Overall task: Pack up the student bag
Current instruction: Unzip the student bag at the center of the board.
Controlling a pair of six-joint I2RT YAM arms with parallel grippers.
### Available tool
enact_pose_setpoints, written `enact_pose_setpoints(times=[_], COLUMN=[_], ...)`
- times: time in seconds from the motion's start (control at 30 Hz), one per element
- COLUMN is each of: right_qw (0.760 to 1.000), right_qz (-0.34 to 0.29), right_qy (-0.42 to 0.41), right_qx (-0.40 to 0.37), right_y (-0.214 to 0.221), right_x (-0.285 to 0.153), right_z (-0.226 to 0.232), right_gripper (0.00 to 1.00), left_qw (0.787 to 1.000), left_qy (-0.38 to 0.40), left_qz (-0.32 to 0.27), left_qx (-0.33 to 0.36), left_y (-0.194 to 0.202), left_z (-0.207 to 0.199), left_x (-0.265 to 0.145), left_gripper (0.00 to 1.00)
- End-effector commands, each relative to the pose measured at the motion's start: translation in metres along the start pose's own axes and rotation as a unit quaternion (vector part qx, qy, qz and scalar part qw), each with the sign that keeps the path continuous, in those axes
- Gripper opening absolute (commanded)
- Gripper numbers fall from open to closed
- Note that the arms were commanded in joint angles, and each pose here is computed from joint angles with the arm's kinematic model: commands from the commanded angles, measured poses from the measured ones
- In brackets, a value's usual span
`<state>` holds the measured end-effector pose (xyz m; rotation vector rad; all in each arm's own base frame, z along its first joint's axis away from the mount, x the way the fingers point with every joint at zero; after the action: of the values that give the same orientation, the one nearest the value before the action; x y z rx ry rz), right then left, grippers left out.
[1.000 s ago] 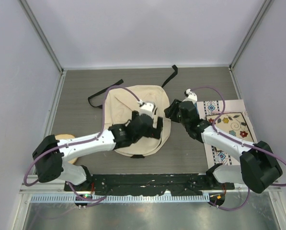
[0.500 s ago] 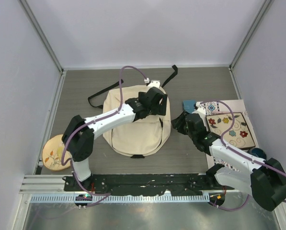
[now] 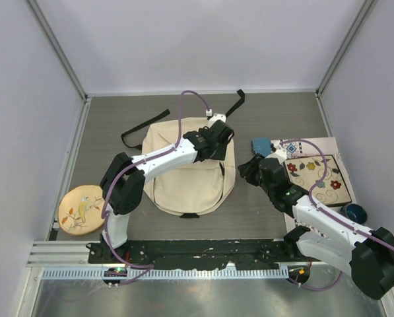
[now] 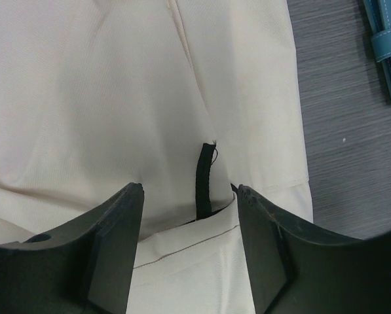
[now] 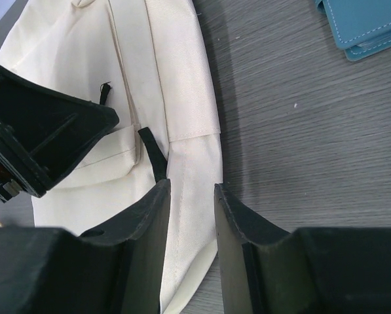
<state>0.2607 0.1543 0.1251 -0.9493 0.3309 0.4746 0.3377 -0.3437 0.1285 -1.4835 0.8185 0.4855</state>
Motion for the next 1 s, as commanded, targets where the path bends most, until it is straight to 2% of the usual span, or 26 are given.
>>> enact_pose_setpoints(times=[0.0,0.3,0.47,0.73,0.83,0.97], right_qw=[1.0,1.0,1.0,0.999,0.999,0.998], right_qz=[-0.013,-0.01,-0.006,0.008,0.008,0.017], right_qy=[-0.008,-0.01,-0.015,-0.035,-0.042,-0.058], right_qx=[0.01,0.009,0.01,0.02,0.024,0.031], right_y=[-0.008,-0.007,-0.006,-0.001,-0.002,-0.001], right_x=[-0.002,-0.001,0.0,0.005,0.007,0.012], right_z=[0.005,0.006,0.008,0.018,0.021,0.031], right_gripper=[0.38,0.37,0.36,0.36,0.36,0.37], left_qw=[1.0,1.0,1.0,1.0,1.0,1.0], left_qy=[-0.011,-0.014,-0.018,-0.027,-0.029,-0.021], left_qz=[-0.019,-0.008,-0.005,-0.003,-0.004,-0.009], left_qx=[0.004,0.004,0.005,0.006,0.006,0.006], left_y=[-0.017,-0.011,-0.011,-0.008,-0.007,-0.007], left_z=[0.002,0.0,-0.002,0.003,0.007,0.008], left_x=[-0.003,0.007,0.013,0.015,0.015,0.011], left_gripper=[0.59,0.49,0.4,0.15,0.02,0.0])
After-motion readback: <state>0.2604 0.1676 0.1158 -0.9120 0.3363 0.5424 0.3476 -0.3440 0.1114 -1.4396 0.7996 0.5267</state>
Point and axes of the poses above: each gripper's point midway between its finger pads, its own x axis out along the fingers, its own z axis along the line the jaws close on, y = z × x, the point moved 2 cm from there along -x, back along the fingers, and after that the axes turned 4 degrees about -x, right-handed, at the moved point
